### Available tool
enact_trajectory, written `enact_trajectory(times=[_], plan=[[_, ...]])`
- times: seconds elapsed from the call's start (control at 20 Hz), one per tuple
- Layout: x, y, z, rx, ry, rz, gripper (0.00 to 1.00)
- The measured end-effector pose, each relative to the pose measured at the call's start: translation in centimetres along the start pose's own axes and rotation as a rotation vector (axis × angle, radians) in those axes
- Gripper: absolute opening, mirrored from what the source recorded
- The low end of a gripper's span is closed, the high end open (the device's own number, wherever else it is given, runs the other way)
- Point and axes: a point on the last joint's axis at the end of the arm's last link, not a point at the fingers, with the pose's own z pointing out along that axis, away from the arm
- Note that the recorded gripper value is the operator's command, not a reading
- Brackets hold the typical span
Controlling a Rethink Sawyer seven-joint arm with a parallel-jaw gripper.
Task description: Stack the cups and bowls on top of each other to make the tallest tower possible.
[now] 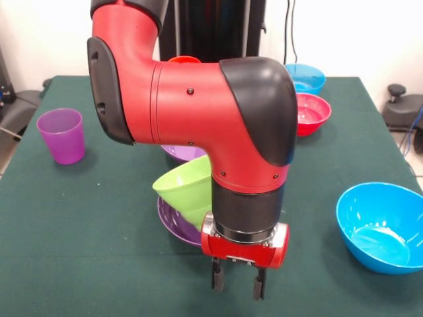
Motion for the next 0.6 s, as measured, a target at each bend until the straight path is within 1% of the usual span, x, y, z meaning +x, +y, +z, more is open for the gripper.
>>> enact_trajectory(times=[0.4, 0.6], plan=[[-0.3, -0.4, -0.1, -0.002, -0.003, 0.007, 1.0], [-0.4, -1.1, -0.3, -0.002, 0.0, 0.017, 1.0]])
